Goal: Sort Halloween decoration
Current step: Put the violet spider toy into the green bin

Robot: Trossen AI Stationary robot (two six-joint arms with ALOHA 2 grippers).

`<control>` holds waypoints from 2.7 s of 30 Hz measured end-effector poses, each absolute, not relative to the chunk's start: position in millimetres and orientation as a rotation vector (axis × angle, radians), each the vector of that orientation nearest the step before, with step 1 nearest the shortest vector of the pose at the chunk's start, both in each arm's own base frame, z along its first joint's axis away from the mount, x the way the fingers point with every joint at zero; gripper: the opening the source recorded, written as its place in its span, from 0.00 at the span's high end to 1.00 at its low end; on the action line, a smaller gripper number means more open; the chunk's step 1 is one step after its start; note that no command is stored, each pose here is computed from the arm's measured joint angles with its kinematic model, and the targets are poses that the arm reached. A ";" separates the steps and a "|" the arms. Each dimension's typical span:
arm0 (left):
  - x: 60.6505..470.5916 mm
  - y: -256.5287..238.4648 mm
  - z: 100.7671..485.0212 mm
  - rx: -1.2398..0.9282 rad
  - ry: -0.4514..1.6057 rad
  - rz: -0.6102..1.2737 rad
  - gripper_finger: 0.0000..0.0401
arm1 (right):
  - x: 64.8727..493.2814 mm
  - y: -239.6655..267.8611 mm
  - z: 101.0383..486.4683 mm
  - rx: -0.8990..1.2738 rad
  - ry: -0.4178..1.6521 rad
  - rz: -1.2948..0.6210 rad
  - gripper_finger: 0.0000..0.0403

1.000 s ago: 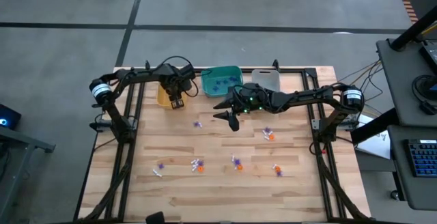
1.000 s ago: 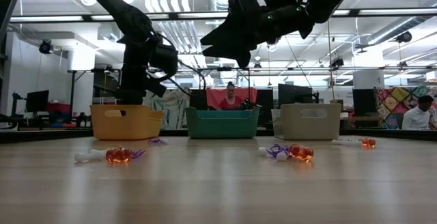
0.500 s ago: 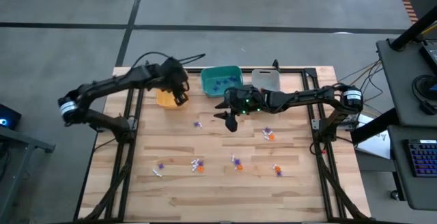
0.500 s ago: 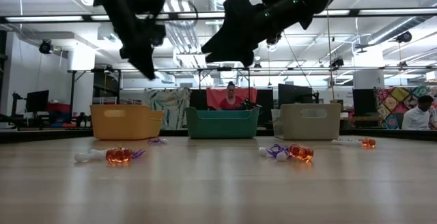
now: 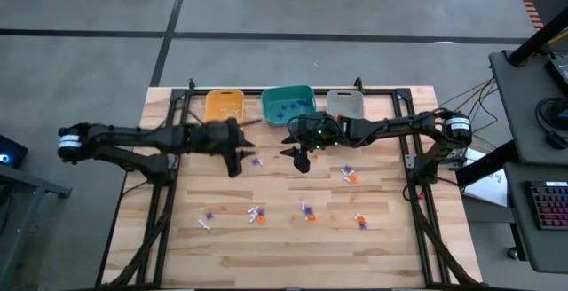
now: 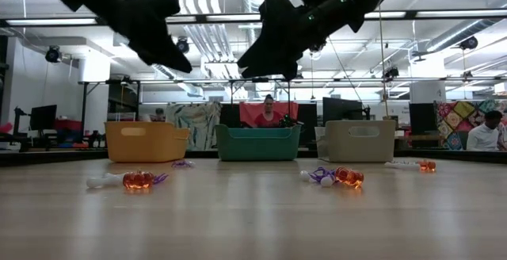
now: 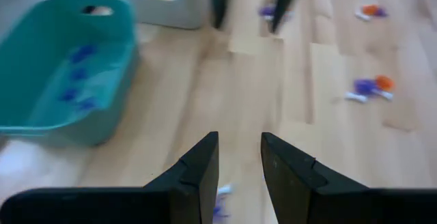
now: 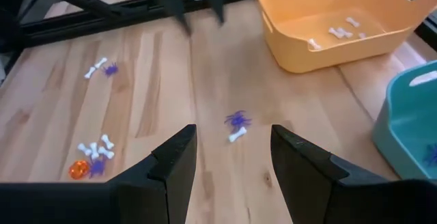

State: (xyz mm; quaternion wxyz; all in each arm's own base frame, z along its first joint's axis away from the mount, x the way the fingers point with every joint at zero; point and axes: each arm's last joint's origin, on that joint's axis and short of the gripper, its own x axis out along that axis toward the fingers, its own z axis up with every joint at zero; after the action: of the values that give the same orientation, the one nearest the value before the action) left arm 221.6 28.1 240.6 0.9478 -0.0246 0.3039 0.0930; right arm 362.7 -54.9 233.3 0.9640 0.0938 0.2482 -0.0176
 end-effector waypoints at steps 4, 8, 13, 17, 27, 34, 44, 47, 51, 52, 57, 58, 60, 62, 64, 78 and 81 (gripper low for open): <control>221.5 15.9 214.0 -0.057 0.609 0.187 0.77 | 364.9 -47.8 232.1 0.184 0.500 -0.016 0.56; 218.0 14.2 191.5 -0.091 0.644 0.260 0.77 | 372.0 -44.0 220.7 0.188 0.528 -0.006 0.56; 218.5 14.5 164.3 -0.123 0.644 0.278 0.78 | 383.7 -45.2 201.6 0.200 0.572 -0.010 0.56; 221.7 14.6 145.4 -0.136 0.657 0.284 0.81 | 394.7 -46.6 189.2 0.202 0.599 -0.012 0.56; 230.6 17.3 110.8 -0.084 0.817 0.371 0.81 | 410.2 -48.6 179.1 0.196 0.607 -0.009 0.56; 235.6 18.1 99.9 -0.065 0.851 0.398 0.81 | 411.4 -48.8 177.0 0.210 0.613 -0.014 0.56; 233.1 13.4 104.0 -0.120 0.873 0.259 0.81 | 417.2 -49.8 160.0 0.247 0.620 -0.035 0.56; 232.1 12.7 106.3 -0.094 0.875 0.231 0.81 | 423.3 -52.1 153.2 0.253 0.604 -0.093 0.56; 230.9 12.8 107.8 -0.062 0.871 0.237 0.81 | 434.3 -54.4 145.8 0.176 0.609 -0.082 0.56; 230.9 12.9 107.9 -0.057 0.871 0.236 0.81 | 436.8 -54.7 143.0 0.149 0.613 -0.073 0.56; 230.9 12.9 108.1 -0.030 0.871 0.229 0.81 | 449.7 -58.0 134.0 0.076 0.595 -0.054 0.56; 230.8 13.0 108.0 -0.031 0.872 0.229 0.81 | 451.8 -59.0 132.0 0.074 0.596 -0.055 0.56; 229.9 12.9 107.9 -0.027 0.869 0.227 0.81 | 457.0 -60.3 130.5 0.069 0.588 -0.058 0.56; 228.1 12.8 107.8 -0.025 0.869 0.227 0.81 | 460.0 -61.2 127.3 0.075 0.591 -0.062 0.56; 224.5 12.7 108.5 -0.025 0.869 0.226 0.81 | 463.5 -61.9 124.9 0.088 0.589 -0.073 0.55; 201.1 12.1 141.7 -0.035 0.686 0.229 0.81 | 469.6 -65.1 115.2 0.102 0.613 -0.183 0.47; 198.2 12.1 145.8 -0.037 0.652 0.229 0.81 | 468.9 -64.7 114.4 0.109 0.624 -0.184 0.48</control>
State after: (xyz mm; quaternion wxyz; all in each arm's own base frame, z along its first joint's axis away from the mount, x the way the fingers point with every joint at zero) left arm 198.2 12.1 145.8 0.9406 -0.0183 0.3197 0.1124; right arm 468.9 -64.7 114.4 0.9461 0.0536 0.3064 -0.0904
